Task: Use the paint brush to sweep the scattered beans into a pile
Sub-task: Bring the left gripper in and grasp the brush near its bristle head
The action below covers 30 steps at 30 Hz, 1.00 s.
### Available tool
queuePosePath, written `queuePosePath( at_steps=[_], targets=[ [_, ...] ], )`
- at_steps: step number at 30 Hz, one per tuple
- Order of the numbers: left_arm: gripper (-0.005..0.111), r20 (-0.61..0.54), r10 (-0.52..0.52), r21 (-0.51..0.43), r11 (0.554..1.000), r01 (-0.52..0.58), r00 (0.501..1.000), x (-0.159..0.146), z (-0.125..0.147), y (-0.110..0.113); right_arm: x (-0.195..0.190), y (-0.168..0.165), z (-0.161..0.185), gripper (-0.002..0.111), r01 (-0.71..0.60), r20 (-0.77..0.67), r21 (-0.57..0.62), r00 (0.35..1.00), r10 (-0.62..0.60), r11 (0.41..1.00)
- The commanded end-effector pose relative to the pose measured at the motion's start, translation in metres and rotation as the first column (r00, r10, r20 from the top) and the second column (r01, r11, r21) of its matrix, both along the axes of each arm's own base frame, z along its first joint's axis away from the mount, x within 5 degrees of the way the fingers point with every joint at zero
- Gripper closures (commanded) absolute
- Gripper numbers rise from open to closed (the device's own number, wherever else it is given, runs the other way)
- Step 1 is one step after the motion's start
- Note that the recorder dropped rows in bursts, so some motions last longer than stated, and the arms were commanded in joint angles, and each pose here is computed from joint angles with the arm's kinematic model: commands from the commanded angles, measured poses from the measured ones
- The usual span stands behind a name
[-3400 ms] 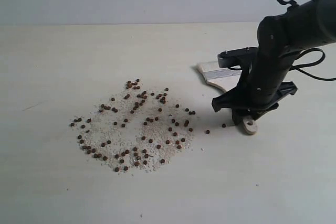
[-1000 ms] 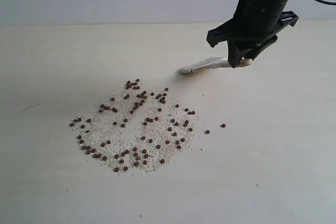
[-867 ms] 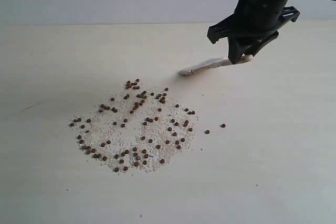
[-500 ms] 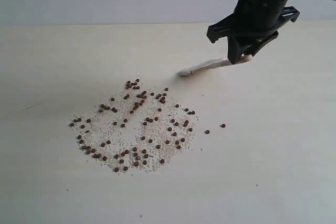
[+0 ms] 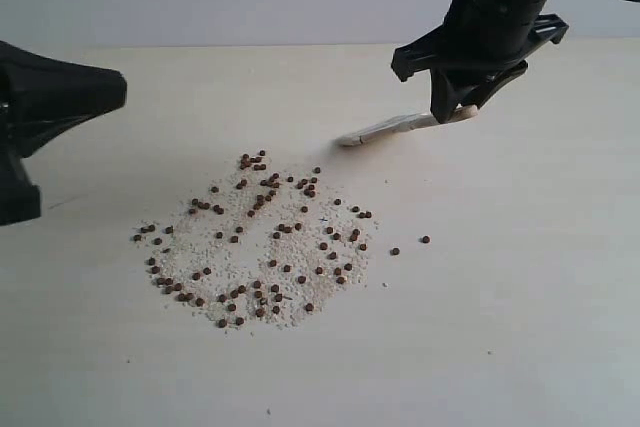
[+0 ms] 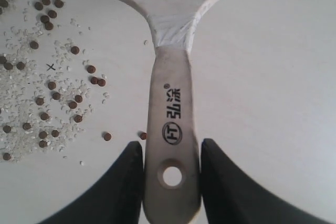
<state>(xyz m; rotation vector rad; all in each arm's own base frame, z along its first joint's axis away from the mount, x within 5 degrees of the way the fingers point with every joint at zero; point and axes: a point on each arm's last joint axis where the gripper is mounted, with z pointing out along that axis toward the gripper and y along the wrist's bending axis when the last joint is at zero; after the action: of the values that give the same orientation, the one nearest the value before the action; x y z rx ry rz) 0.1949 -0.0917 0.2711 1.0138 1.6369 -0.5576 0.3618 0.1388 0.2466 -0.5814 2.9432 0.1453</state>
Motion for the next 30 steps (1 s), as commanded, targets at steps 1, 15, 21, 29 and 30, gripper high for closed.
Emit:
queuePosePath(
  at_steps=[1, 15, 21, 29, 30],
  targets=[
    [0.107, -0.156, 0.041, -0.100, 0.993, -0.057, 0.987, 0.045, -0.022, -0.007, 0.000, 0.001, 0.006, 0.108, -0.016, 0.028, 0.011, 0.999, 0.016, 1.000],
    [0.029, -0.138, -0.320, 0.226, 0.911, 0.344, 0.937, 0.181, -0.101, -0.116, -0.001, 0.004, 0.007, 0.108, -0.024, 0.020, 0.046, 1.000, 0.023, 0.999],
    [0.029, -0.089, -0.376, 0.345, 0.857, 0.383, 0.922, 0.173, -0.113, -0.163, 0.005, 0.009, 0.023, 0.108, -0.020, 0.061, 0.093, 0.998, 0.015, 0.995],
    [0.029, -0.037, -0.297, 0.428, 0.858, 0.284, 0.954, 0.181, -0.127, -0.180, 0.006, 0.014, 0.030, 0.108, -0.012, 0.066, 0.148, 0.998, 0.003, 0.989],
    [0.029, -0.040, -0.291, 0.422, 0.862, 0.280, 0.956, 0.182, -0.128, -0.180, 0.006, 0.014, 0.030, 0.108, -0.012, 0.066, 0.148, 0.998, 0.003, 0.989]
  ],
)
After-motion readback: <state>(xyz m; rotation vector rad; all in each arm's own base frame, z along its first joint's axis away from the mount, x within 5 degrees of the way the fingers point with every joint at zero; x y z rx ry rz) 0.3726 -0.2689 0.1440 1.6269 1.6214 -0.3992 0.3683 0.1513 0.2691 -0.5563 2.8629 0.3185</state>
